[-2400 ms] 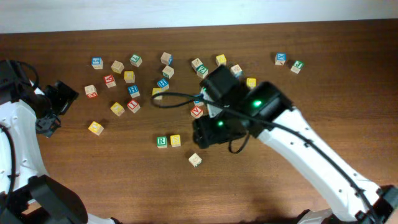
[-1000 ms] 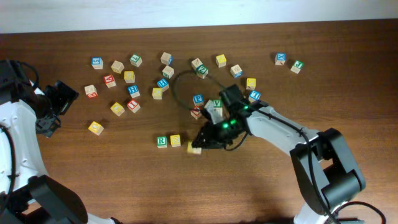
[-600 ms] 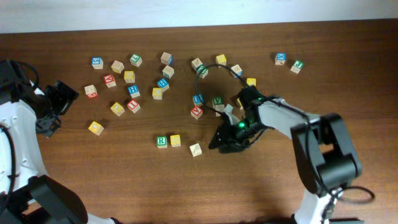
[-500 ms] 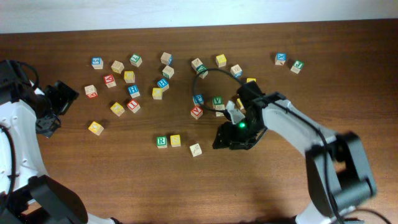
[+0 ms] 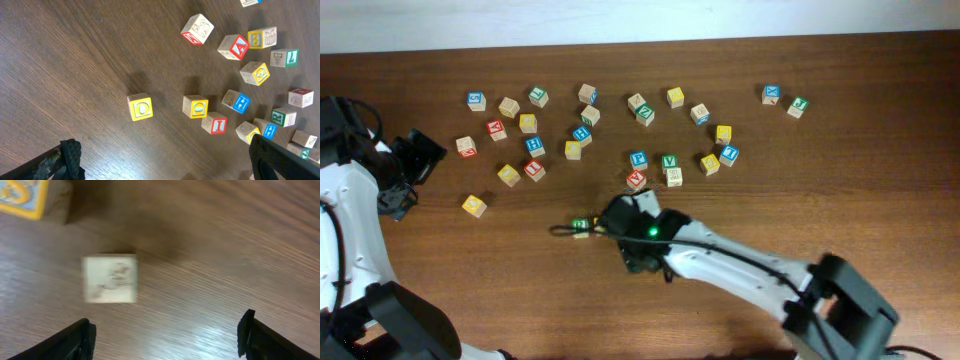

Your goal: Spell out RSS

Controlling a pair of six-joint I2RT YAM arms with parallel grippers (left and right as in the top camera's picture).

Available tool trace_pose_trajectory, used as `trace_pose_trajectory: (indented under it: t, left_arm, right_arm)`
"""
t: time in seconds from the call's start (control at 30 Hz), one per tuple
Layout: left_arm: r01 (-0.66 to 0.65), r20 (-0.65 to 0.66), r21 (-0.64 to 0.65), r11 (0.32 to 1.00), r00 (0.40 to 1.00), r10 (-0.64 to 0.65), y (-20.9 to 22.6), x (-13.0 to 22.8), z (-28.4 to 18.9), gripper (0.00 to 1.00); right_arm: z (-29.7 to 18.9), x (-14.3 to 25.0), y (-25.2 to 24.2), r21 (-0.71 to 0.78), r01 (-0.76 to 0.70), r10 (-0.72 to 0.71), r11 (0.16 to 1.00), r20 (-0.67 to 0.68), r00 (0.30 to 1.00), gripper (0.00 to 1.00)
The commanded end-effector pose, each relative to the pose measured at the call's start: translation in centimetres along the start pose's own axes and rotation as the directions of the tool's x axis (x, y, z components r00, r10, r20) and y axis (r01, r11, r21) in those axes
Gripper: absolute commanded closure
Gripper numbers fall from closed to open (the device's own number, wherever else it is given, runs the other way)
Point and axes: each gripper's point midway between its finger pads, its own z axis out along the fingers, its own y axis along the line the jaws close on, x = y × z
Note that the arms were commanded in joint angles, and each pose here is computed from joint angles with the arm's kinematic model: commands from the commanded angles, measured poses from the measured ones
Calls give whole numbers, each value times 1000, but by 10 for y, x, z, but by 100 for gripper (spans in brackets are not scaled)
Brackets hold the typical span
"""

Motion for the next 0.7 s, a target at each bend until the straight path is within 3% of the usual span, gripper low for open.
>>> trace_pose_trajectory:
  t: [0.0, 0.17, 0.3, 0.4, 0.53, 0.63, 0.67]
  left_arm:
    - [13, 2, 4, 1000, 1000, -13, -1, -1, -1, 1]
    - [13, 2, 4, 1000, 1000, -13, 0, -1, -1, 1]
    - [13, 2, 4, 1000, 1000, -13, 0, -1, -1, 1]
    - [13, 2, 4, 1000, 1000, -13, -1, -1, -1, 1]
    - [13, 2, 4, 1000, 1000, -13, -1, -1, -1, 1]
    - [13, 2, 4, 1000, 1000, -13, 0, -1, -1, 1]
    - [13, 2, 4, 1000, 1000, -13, -1, -1, -1, 1]
  right_arm:
    - [3, -5, 14, -6, 34, -33, 999, 37, 999, 16]
    - [11, -16, 32, -76, 25, -19, 997, 71, 997, 17]
    - [29, -10, 29, -52, 22, -20, 998, 32, 999, 39]
    - [41, -8, 18, -35, -1, 1, 999, -6, 1000, 40]
    - [42, -20, 21, -58, -21, 23, 998, 35, 999, 48]
    - [41, -25, 25, -77, -18, 22, 997, 56, 998, 50]
    - [41, -25, 25, -77, -18, 22, 997, 56, 998, 56]
